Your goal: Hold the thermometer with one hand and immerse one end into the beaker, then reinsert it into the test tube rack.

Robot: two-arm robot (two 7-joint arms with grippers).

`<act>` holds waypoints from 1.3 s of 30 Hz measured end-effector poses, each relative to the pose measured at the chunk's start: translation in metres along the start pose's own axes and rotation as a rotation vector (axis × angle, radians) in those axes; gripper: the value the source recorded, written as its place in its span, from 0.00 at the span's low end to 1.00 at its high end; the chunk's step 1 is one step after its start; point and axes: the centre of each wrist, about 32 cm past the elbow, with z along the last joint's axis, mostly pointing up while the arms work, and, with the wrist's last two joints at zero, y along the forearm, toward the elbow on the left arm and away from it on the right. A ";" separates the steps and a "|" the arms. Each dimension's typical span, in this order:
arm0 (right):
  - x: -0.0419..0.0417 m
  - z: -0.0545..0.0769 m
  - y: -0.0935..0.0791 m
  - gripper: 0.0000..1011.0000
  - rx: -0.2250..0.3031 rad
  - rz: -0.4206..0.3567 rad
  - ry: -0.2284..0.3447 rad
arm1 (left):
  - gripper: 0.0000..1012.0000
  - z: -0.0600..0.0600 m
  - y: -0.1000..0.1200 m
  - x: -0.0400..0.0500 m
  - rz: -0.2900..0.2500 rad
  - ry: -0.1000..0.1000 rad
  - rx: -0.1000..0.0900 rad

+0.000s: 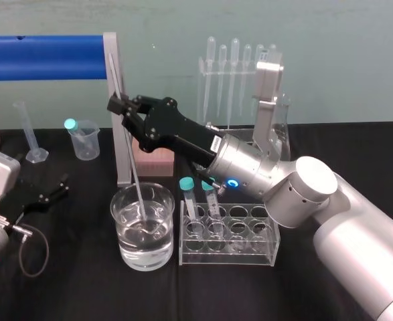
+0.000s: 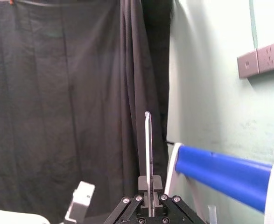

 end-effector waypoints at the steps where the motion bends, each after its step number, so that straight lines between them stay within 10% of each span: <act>1: -0.0004 0.001 0.000 0.06 0.007 0.002 -0.004 | 1.00 0.000 0.000 0.0000 0.000 0.000 0.000; 18: -0.0077 0.062 -0.021 0.06 0.203 -0.041 -0.121 | 1.00 0.000 0.000 0.0000 0.000 0.000 0.000; 27: -0.0138 0.093 -0.082 0.06 0.180 -0.225 -0.238 | 1.00 0.000 0.000 0.0000 0.000 0.000 0.000; 39: -0.0242 0.089 -0.135 0.06 0.107 -0.366 -0.230 | 1.00 0.000 0.000 0.0000 0.000 0.000 0.000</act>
